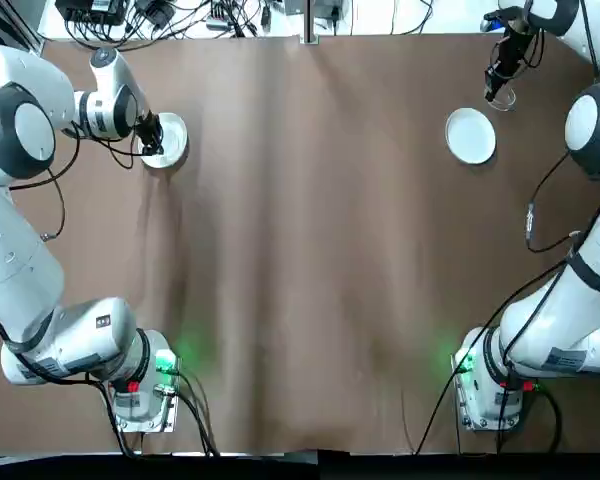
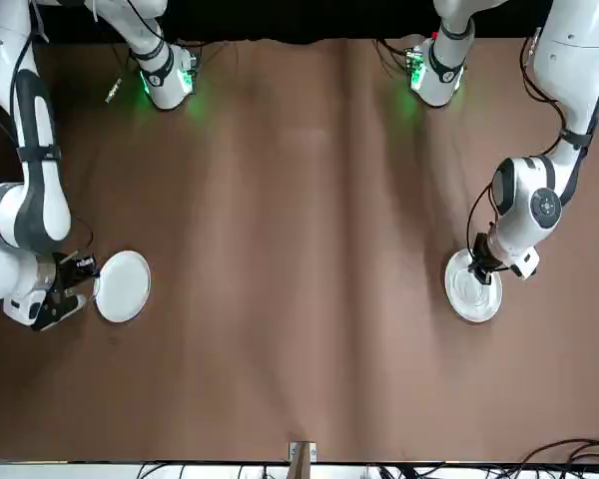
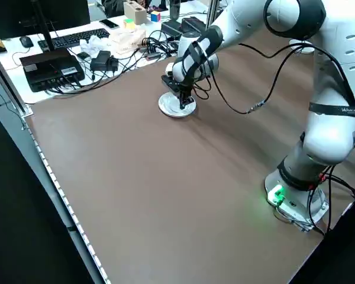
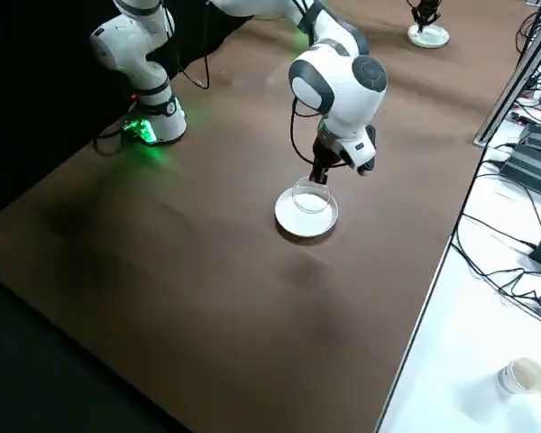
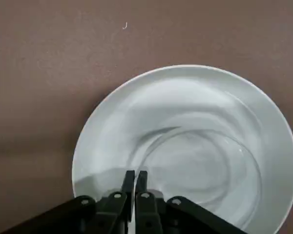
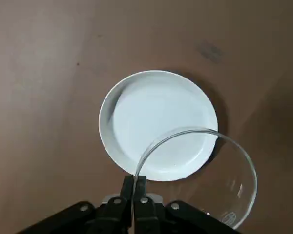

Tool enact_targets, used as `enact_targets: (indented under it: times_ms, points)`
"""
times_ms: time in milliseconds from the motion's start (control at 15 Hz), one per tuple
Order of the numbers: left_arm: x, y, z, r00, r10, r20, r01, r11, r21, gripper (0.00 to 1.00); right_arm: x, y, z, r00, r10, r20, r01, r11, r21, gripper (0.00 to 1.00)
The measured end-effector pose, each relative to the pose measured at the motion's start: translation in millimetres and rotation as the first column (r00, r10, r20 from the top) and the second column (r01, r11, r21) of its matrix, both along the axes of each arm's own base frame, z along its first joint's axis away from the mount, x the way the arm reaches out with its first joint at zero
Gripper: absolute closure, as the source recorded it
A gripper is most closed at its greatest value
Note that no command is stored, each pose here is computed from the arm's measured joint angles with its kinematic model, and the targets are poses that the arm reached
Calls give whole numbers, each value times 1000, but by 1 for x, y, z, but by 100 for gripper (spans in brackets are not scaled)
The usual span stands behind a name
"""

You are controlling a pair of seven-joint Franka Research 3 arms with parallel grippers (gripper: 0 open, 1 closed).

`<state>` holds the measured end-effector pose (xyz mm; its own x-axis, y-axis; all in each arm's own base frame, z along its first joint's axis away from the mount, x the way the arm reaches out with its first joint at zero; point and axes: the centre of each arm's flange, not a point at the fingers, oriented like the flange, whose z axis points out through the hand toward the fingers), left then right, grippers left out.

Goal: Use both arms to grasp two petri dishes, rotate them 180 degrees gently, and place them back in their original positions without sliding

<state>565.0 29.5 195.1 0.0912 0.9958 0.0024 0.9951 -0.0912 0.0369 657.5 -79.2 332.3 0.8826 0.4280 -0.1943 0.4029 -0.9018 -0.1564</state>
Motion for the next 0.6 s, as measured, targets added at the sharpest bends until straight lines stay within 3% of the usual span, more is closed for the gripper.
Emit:
enact_targets:
  times_ms: [133,267,533,600]
  points:
    - [-1,-1,-1,1000,-2,-2,2,1000,0,96,-1,1,-2,990,138,5,-138,990,35,96]
    - [-1,-1,-1,1000,-7,-3,7,1000,0,94,-2,1,-4,978,209,9,-210,976,54,96]
    - [-1,-1,-1,1000,-10,-2,10,1000,1,61,-2,1,-5,943,331,25,-332,940,84,96]
    - [-1,-1,-1,1000,-11,-2,11,1000,1,48,-2,2,-5,931,363,32,-364,927,90,96]
